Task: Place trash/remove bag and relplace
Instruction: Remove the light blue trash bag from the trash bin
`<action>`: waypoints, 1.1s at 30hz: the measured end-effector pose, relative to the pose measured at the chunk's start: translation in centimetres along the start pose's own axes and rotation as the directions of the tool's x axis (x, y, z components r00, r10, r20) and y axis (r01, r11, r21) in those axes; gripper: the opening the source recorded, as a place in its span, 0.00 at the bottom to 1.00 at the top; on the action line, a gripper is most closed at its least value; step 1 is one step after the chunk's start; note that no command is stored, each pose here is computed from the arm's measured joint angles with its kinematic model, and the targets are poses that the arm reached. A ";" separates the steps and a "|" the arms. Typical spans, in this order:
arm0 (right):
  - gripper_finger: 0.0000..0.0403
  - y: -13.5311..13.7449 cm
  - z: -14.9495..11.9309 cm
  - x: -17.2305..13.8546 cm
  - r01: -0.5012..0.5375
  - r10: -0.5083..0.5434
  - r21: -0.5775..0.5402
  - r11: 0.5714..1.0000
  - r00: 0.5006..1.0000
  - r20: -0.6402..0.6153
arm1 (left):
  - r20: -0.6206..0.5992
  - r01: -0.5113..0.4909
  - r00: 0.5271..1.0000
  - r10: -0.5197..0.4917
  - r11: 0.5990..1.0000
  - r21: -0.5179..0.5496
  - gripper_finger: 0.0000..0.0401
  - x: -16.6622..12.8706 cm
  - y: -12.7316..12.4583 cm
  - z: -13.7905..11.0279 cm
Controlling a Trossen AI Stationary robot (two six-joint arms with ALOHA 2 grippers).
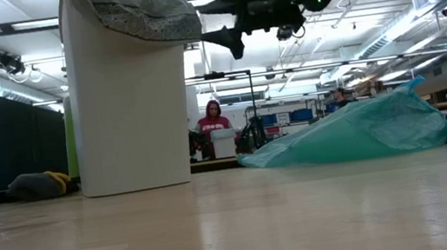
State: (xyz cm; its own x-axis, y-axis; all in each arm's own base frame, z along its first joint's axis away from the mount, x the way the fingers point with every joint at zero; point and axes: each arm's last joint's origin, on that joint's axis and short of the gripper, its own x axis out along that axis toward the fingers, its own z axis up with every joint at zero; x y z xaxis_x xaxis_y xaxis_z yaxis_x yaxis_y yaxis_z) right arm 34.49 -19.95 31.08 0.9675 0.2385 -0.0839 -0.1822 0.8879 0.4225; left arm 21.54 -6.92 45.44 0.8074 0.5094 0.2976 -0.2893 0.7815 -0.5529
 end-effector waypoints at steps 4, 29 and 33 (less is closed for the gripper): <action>0.72 0.3 0.1 0.4 0.022 -0.021 -0.031 0.999 0.999 0.026 | -0.015 -0.006 1.000 0.006 1.000 0.000 0.08 0.0 0.1 -0.2; 0.65 -0.6 -1.9 3.1 -0.146 0.147 0.051 0.988 0.989 -0.025 | -0.042 -0.016 0.999 0.016 1.000 -0.004 0.07 0.0 0.2 -0.6; 0.64 -0.4 -2.1 3.3 -0.148 0.150 0.058 0.987 0.988 -0.036 | -0.044 -0.017 0.999 0.016 1.000 -0.002 0.07 0.0 0.2 -0.6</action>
State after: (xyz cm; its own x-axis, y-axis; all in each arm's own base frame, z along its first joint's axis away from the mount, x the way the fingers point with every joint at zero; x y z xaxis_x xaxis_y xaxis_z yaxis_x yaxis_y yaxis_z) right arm 37.35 -18.74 28.71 0.9223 0.3830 -0.0525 -0.3125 0.8186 0.4818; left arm 21.81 -7.03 44.85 0.8245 0.5057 0.2537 -0.3017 0.7723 -0.5590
